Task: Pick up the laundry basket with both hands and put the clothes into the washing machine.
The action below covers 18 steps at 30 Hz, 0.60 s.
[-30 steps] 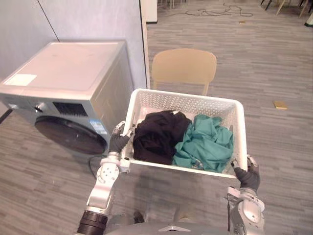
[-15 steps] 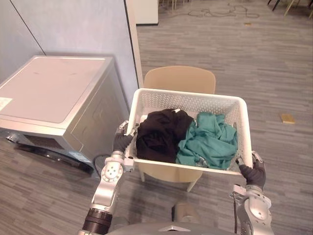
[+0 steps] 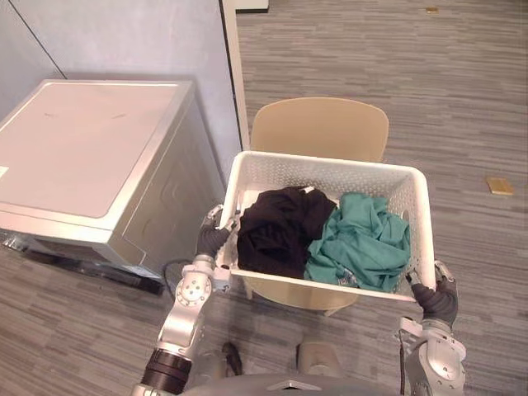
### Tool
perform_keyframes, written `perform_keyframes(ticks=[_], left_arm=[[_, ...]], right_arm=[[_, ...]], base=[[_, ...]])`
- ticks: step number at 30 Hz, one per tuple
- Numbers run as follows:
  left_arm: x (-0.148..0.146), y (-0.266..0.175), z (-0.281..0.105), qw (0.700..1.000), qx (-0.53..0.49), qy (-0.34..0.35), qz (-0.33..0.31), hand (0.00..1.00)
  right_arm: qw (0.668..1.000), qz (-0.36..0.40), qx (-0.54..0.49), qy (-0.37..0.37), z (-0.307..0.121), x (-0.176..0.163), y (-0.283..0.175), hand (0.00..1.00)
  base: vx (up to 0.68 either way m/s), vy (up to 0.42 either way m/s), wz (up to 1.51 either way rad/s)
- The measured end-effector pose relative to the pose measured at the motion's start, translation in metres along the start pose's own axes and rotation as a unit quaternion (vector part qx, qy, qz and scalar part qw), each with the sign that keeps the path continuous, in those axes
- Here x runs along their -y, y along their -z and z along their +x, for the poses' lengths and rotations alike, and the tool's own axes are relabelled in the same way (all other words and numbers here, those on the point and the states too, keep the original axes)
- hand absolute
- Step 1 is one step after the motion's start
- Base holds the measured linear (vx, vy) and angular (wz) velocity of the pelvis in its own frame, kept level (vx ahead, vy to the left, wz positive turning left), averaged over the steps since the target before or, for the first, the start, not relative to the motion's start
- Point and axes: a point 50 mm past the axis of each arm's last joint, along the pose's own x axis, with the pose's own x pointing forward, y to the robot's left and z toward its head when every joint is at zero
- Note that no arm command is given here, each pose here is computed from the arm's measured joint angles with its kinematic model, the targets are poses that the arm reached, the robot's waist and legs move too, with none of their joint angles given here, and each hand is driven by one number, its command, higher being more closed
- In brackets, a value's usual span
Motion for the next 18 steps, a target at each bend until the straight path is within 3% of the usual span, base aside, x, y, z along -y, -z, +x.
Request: perform_keyframes(ticks=[10, 18], left_arm=[[0.007, -0.030, 0.008, 0.998, 0.065, 0.010, -0.006, 1.00], [0.001, -0.011, 0.013, 0.999, 0.012, 0.025, 0.042, 1.00]], right_arm=[[0.997, -0.021, 0.070, 0.002, -0.010, 0.008, -0.035, 1.00], [0.999, -0.001, -0.041, -0.006, -0.012, 0.005, 0.016, 1.00]], base=[[0.03, 0.030, -0.27], [0.19, 0.146, -0.20]])
